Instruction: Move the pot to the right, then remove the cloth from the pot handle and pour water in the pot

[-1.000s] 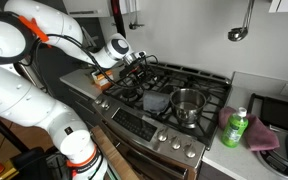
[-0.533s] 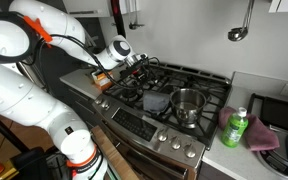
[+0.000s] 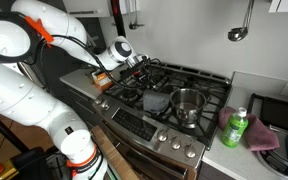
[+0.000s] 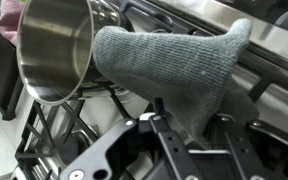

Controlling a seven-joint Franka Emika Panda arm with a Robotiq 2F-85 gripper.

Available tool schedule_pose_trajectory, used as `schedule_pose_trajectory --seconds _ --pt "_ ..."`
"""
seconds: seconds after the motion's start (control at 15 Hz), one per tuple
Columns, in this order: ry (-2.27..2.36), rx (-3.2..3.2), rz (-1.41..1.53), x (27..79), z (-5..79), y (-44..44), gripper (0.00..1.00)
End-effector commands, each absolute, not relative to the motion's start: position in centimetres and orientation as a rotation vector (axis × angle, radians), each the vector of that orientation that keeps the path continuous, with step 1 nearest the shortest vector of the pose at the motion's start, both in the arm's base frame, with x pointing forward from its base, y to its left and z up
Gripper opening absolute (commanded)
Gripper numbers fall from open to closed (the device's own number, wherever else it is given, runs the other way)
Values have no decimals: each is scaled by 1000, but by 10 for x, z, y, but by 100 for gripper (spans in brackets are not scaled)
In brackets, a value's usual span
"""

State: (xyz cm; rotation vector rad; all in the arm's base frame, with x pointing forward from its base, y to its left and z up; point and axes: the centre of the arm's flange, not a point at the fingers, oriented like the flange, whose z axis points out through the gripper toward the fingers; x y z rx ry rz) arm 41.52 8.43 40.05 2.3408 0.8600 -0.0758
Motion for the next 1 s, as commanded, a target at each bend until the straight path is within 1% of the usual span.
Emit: schedule_pose_trajectory --seconds 0.0,0.07,0.13,0.93 --pt "888 2329 -78 413 402 84 7" --pt "888 2326 -73 414 405 85 1" --pt "888 2324 -64 414 408 86 0" --pt "845 2213 4 410 513 76 1"
